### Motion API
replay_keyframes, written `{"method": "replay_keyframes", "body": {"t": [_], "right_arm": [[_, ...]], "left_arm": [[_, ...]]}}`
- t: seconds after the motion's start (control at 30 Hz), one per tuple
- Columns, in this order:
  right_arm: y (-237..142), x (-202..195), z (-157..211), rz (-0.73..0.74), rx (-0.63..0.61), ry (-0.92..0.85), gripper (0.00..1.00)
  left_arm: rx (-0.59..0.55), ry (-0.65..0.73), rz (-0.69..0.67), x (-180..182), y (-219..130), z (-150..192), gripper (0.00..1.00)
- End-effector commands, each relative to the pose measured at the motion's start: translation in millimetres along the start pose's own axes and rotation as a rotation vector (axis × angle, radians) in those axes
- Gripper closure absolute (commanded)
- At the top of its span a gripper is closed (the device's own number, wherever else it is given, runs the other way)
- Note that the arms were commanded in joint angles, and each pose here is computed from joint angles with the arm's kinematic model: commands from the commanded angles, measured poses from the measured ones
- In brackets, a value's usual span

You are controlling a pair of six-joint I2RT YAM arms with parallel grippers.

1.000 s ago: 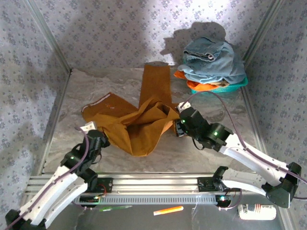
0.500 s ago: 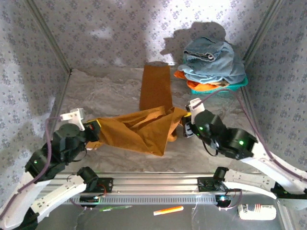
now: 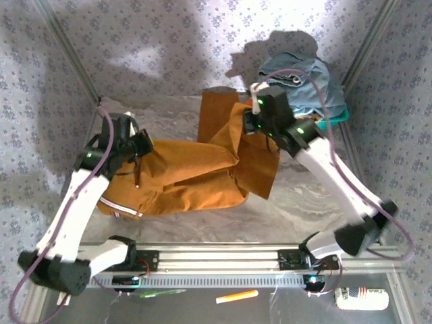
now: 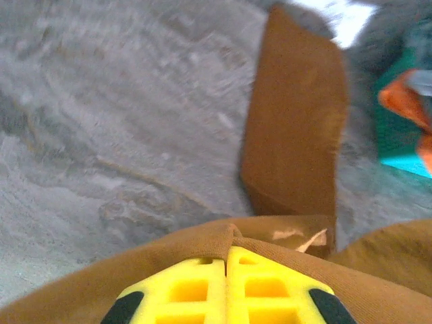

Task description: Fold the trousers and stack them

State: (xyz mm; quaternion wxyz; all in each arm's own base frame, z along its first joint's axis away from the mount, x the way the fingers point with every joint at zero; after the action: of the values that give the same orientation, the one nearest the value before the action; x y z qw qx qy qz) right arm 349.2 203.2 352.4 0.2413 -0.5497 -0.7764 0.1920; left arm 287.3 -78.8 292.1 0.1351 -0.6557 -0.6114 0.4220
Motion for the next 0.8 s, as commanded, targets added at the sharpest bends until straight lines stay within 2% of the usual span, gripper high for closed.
{"method": "replay_keyframes", "body": {"t": [0.0, 0.07, 0.13, 0.17, 0.2, 0.23, 0.27, 0.3, 0.33, 0.4, 0.5, 0.6, 0.67, 0.77], "right_arm": [[47.2, 9.6, 7.6, -0.099, 0.112, -0.004, 1.00], [81.0, 9.4, 13.2, -0.089, 0.157, 0.004, 1.00], [111.9, 11.8, 19.5, -0.095, 0.219, 0.020, 0.99], [127.5, 13.3, 22.9, -0.093, 0.246, 0.027, 0.92], [141.5, 14.3, 25.7, -0.087, 0.267, 0.030, 0.81], [149.7, 15.5, 26.1, -0.079, 0.280, 0.033, 0.64], [157.6, 14.0, 26.8, -0.052, 0.295, 0.036, 0.52], [160.4, 12.8, 27.2, -0.027, 0.305, 0.030, 0.46], [158.9, 12.8, 28.1, -0.006, 0.309, 0.022, 0.42], [146.4, 8.4, 30.5, 0.051, 0.294, 0.005, 0.34], [120.5, -8.3, 48.6, 0.122, 0.283, 0.026, 0.25], [108.5, -31.7, 87.8, 0.119, 0.325, 0.120, 0.19], [107.0, -44.1, 111.5, 0.113, 0.354, 0.161, 0.15], [120.0, -56.5, 123.9, 0.080, 0.379, 0.194, 0.14]], "left_arm": [[0.046, -0.057, 0.080, 8.1, 24.7, -9.7, 1.00], [0.028, -0.097, 0.050, 21.9, 45.7, -19.5, 1.00], [0.056, -0.136, 0.027, 35.4, 68.7, -25.0, 0.99], [0.078, -0.158, 0.014, 43.5, 81.5, -28.6, 0.90], [0.100, -0.167, 0.005, 48.9, 93.3, -32.5, 0.75], [0.122, -0.174, 0.004, 52.7, 102.5, -35.9, 0.55], [0.148, -0.178, -0.014, 57.1, 110.0, -39.8, 0.34], [0.174, -0.170, -0.043, 60.5, 115.0, -42.5, 0.26], [0.182, -0.162, -0.057, 60.7, 115.3, -46.1, 0.22], [0.172, -0.155, -0.066, 58.2, 104.6, -47.2, 0.01], [0.106, -0.101, -0.076, 46.6, 72.2, -32.5, 0.00], [0.100, -0.021, -0.078, 32.9, 54.5, 12.9, 0.00], [0.104, 0.028, -0.076, 27.2, 54.1, 45.1, 0.01], [0.153, 0.053, -0.058, 23.7, 64.4, 88.5, 0.04]]}}
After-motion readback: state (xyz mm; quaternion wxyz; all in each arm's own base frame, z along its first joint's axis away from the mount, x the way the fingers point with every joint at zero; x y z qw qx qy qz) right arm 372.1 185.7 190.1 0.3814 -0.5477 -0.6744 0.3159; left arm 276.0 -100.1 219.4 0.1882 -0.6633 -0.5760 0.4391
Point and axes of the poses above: each hand's point on the last joint's axis, 136 mm out from that joint toward the fingers, its own y axis out along the fingers, its own x axis along the line the jaws close on, z = x × y, the point moved 4 cm from there along -y, back along the fingers, and after that the axes turned 6 degrees about y, right-handed, at the moved point
